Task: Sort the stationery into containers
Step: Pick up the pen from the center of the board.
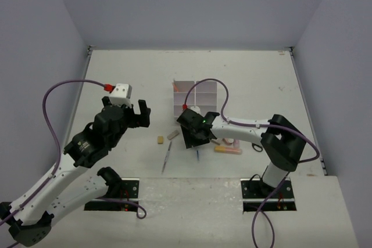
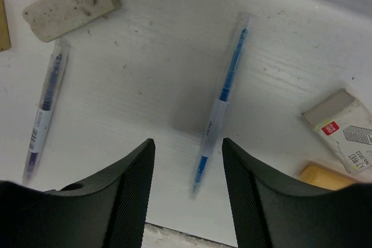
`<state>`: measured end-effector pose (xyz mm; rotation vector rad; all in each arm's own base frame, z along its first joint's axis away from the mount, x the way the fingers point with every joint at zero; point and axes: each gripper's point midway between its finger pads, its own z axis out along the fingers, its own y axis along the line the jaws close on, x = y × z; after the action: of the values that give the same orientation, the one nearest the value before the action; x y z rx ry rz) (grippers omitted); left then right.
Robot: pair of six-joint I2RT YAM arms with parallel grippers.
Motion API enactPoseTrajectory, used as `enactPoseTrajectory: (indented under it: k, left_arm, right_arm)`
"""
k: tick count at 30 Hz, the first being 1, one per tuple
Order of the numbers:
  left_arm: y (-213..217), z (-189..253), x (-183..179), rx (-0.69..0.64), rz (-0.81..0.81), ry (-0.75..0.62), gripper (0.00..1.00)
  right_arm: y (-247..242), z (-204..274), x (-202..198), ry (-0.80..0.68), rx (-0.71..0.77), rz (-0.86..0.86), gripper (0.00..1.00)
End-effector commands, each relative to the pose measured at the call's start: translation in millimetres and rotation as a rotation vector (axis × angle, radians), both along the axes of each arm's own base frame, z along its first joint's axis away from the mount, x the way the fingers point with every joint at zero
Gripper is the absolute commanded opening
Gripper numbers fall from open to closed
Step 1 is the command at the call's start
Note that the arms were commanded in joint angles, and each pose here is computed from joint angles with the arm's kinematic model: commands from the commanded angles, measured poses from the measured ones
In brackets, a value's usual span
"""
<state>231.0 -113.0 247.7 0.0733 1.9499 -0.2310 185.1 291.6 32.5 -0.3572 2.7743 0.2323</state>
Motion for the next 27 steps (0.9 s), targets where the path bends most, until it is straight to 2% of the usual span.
enactPoseTrajectory:
  k: [1, 4, 12, 16, 21, 27]
  left_arm:
    - [-5, -1, 5, 0.009, -0.021, -0.011, 1.00]
    - [-5, -1, 4, 0.009, -0.022, -0.011, 1.00]
    - [-9, -5, 6, 0.012, -0.038, 0.002, 1.00]
    - [-9, -6, 6, 0.016, -0.035, 0.004, 1.00]
    - [-7, -5, 6, 0.017, -0.026, 0.001, 1.00]
    - [0, -2, 6, 0.021, 0.008, -0.011, 1.00]
  right_arm:
    - [2, 2, 12, -0.023, 0.016, -0.051, 0.51]
    - [-1, -10, 13, 0.008, 0.028, -0.056, 0.42]
    - [-8, -27, 14, 0.018, 0.010, -0.065, 0.39]
    - [-14, -37, 13, 0.027, -0.028, -0.070, 0.17]
    - [-22, -33, 7, 0.025, -0.032, -0.070, 0.03]
    - [-25, 0, -8, 0.006, 0.019, -0.008, 0.00]
